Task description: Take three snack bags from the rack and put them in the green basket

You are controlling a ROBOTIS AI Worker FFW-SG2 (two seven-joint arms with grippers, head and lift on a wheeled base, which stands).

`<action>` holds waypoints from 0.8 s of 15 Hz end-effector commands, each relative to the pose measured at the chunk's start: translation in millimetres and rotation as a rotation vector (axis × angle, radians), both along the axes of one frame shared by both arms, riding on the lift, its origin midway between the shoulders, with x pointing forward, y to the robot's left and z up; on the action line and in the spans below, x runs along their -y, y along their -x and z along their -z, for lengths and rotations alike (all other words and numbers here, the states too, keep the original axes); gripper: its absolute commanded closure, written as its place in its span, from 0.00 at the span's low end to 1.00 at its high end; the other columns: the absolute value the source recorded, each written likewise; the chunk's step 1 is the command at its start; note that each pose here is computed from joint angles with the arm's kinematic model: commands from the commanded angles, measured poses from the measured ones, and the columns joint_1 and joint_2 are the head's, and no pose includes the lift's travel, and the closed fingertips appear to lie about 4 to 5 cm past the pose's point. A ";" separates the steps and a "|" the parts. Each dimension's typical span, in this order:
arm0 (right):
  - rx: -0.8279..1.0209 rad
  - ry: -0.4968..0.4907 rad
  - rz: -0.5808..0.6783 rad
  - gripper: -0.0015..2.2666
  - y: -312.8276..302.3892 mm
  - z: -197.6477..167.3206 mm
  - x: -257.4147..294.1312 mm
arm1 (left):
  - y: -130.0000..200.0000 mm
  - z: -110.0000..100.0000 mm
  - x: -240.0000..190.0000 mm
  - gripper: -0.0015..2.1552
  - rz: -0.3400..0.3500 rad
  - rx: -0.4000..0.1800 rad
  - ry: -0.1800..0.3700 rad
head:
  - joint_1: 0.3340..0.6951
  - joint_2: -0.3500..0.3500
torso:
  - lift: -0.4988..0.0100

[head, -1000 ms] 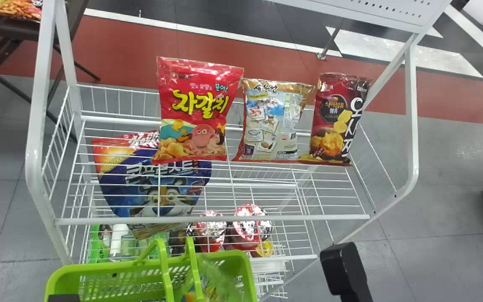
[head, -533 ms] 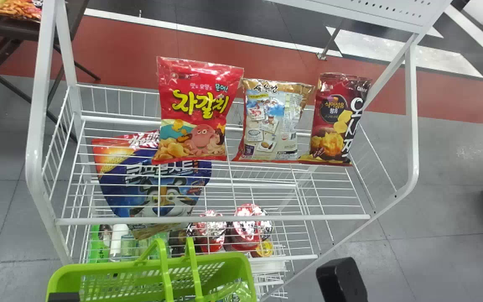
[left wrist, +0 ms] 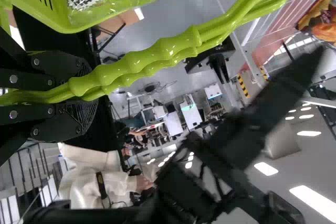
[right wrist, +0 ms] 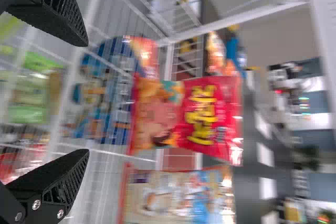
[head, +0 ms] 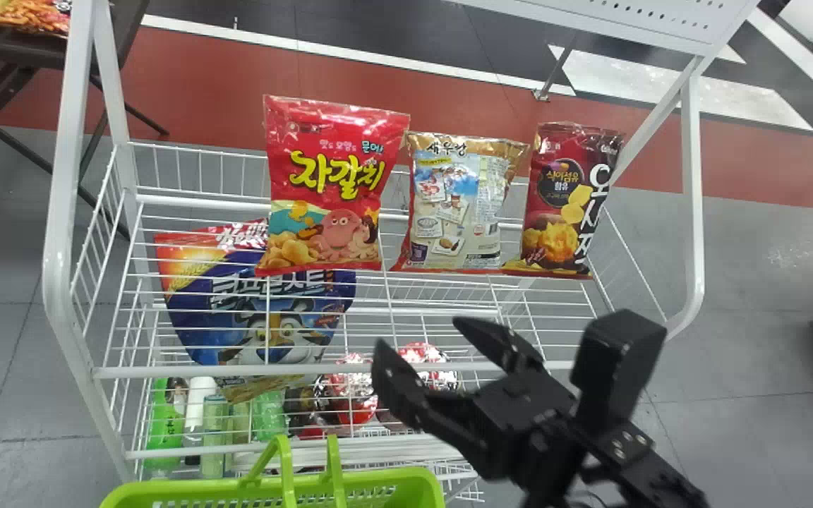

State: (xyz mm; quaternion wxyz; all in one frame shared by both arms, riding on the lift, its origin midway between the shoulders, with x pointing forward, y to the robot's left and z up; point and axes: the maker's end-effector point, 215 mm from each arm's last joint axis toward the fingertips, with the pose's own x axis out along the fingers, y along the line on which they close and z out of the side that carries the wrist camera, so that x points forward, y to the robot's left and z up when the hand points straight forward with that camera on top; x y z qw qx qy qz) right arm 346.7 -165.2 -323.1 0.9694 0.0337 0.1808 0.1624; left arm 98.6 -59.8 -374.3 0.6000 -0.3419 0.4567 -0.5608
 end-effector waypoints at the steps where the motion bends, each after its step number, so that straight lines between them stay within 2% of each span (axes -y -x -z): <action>1: 0.123 -0.023 0.029 0.04 -41.7 -11.6 -15.5 | 5.5 1.3 -1.2 0.99 0.022 -0.017 -0.010 | 1.00 0.00 | 0.97; 4: 0.189 -0.019 0.075 0.05 -104.7 -4.4 -29.3 | 10.2 3.0 -1.9 0.99 0.033 -0.037 -0.017 | 1.00 0.00 | 0.97; 6: 0.237 0.024 0.100 0.06 -133.5 -4.6 -32.2 | 11.0 3.1 -2.5 0.99 0.036 -0.037 -0.017 | 1.00 0.00 | 0.97; 12: 0.201 0.067 0.093 0.08 -181.9 29.5 -36.1 | 8.7 8.9 -5.8 0.99 0.026 -0.046 -0.028 | 1.00 0.00 | 0.97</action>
